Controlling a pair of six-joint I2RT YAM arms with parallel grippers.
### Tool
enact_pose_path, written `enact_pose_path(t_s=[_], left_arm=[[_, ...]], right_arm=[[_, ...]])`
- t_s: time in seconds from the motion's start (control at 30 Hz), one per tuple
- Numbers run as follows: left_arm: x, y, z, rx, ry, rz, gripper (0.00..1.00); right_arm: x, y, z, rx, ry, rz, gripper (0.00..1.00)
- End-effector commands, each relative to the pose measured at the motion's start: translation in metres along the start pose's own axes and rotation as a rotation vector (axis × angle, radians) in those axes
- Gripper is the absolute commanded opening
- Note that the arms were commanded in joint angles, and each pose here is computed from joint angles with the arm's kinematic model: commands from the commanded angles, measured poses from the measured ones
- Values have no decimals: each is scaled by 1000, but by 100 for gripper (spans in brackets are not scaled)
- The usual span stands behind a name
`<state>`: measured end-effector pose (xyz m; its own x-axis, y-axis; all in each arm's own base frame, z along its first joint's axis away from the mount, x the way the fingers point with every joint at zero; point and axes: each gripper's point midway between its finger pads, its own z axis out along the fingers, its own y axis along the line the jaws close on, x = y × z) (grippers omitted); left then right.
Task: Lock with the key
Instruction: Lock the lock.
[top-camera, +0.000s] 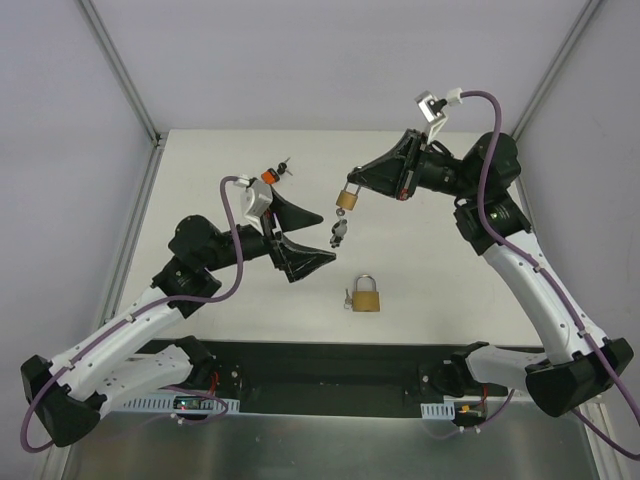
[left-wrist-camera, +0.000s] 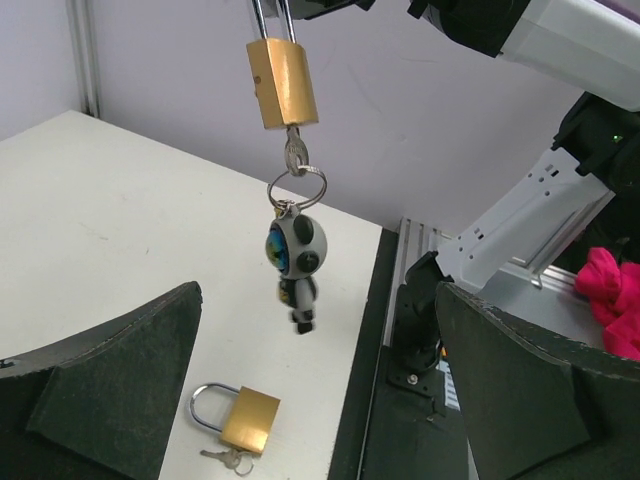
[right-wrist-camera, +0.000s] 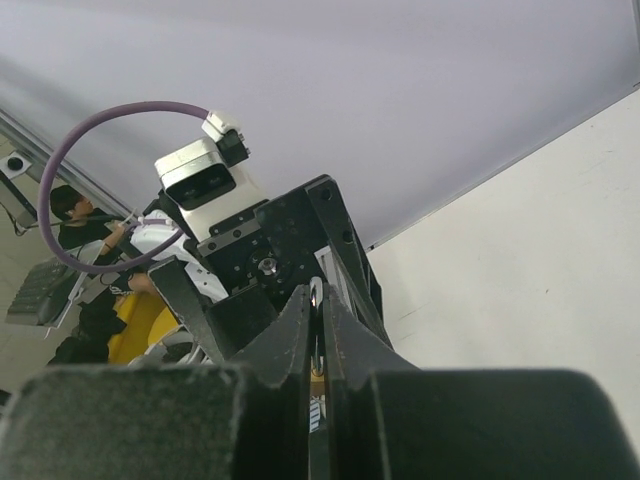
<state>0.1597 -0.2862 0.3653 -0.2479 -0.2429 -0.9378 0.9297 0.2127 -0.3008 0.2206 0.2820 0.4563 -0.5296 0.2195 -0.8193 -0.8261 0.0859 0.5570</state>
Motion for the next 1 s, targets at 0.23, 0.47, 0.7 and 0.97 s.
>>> enact_pose_path(t_s=[0.23, 0.47, 0.7, 0.97], left_arm=[[-32, -5, 29, 121, -53, 130, 99], [-30, 0, 42, 143, -46, 104, 97], [-22, -5, 47, 207, -15, 63, 61], [-17, -7, 45, 219, -7, 34, 17]], right_arm=[[-5, 26, -7, -82, -26, -64, 1], [-6, 25, -8, -80, -36, -65, 1], [-8, 25, -7, -75, -46, -65, 1], [-11, 26, -7, -74, -54, -71, 1]])
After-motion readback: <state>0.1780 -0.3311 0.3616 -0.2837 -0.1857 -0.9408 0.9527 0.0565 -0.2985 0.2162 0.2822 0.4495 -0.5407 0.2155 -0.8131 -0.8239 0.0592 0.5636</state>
